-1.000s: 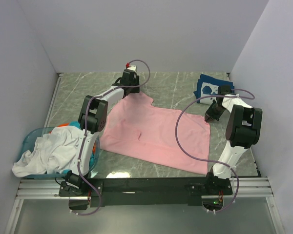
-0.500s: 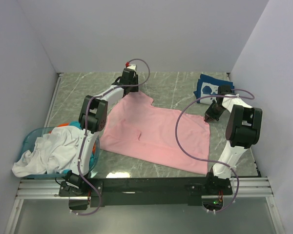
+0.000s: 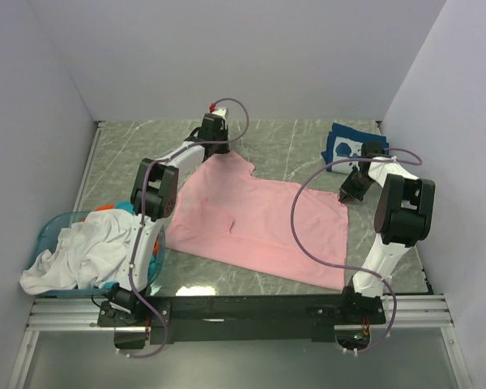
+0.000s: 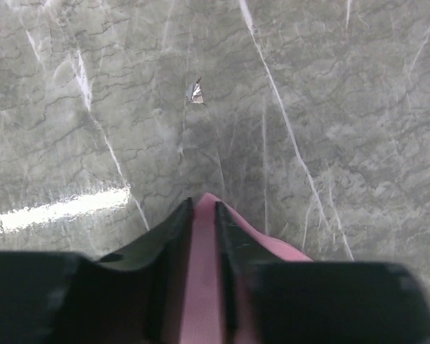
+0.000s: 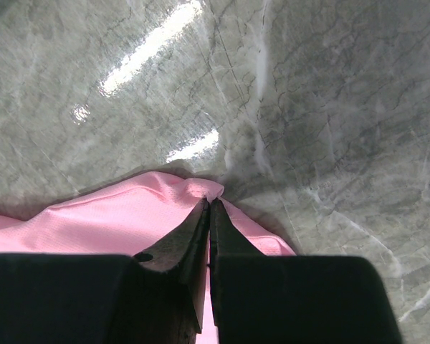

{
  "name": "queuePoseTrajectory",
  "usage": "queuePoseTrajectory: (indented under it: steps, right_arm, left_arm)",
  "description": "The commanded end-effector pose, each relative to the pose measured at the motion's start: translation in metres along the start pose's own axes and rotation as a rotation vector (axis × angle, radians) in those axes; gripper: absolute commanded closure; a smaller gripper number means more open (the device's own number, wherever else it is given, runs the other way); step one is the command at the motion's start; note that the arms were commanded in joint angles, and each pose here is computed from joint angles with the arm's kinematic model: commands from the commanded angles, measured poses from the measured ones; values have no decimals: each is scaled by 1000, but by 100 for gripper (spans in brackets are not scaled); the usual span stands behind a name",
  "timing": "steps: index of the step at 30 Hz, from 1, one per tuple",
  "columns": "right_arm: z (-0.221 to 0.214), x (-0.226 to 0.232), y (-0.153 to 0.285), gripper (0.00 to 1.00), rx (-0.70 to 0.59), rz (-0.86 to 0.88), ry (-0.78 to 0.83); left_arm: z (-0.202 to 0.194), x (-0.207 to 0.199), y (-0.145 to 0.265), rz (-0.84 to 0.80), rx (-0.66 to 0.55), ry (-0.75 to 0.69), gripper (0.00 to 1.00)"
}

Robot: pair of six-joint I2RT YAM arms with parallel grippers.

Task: Fold and stack the t-shirts
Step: Fold the tshirt

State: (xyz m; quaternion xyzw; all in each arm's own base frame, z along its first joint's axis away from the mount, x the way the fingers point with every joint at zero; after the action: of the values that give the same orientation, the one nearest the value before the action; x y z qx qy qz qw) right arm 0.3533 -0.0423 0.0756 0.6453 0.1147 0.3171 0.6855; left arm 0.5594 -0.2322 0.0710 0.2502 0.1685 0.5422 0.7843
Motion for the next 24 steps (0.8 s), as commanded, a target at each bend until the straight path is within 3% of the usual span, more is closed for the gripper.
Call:
queuePoseTrajectory:
  steps: [1,2,3,11,19,24]
  right_arm:
    - [4,0,3,93,-12,2,1]
    - [3,0,3,94,-9,0,0]
    - [3,-1,3,94,-10,-1,-2]
    - [7,3,8,95,-20,3,2]
    - [14,11,16,96,-37,19,-2]
    - [13,12,14,96,-27,26,-8]
  left_arm:
    - [13,-1,0,-34,-33,-27,78]
    - [13,-1,0,-34,-33,-27,82]
    - [12,-1,0,-32,-32,-25,100]
    - [25,8,5,-11,-68,46,100]
    - [69,11,27,-12,-194,69,100]
    - [68,7,26,-40,-193,79,100]
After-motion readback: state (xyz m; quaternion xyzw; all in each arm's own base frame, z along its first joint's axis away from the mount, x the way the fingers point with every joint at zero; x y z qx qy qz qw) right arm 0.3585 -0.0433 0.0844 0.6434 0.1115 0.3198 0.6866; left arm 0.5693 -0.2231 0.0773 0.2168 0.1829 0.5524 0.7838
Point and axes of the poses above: each gripper's point midway between its finger pads, its own y axis back along the fingers, its own x axis along the line the jaws close on, z = x × y, the point moved 6 cm from there along y, back along the fingers, and after that the axes turned 15 degrees about -y, right-handed, at the moved point
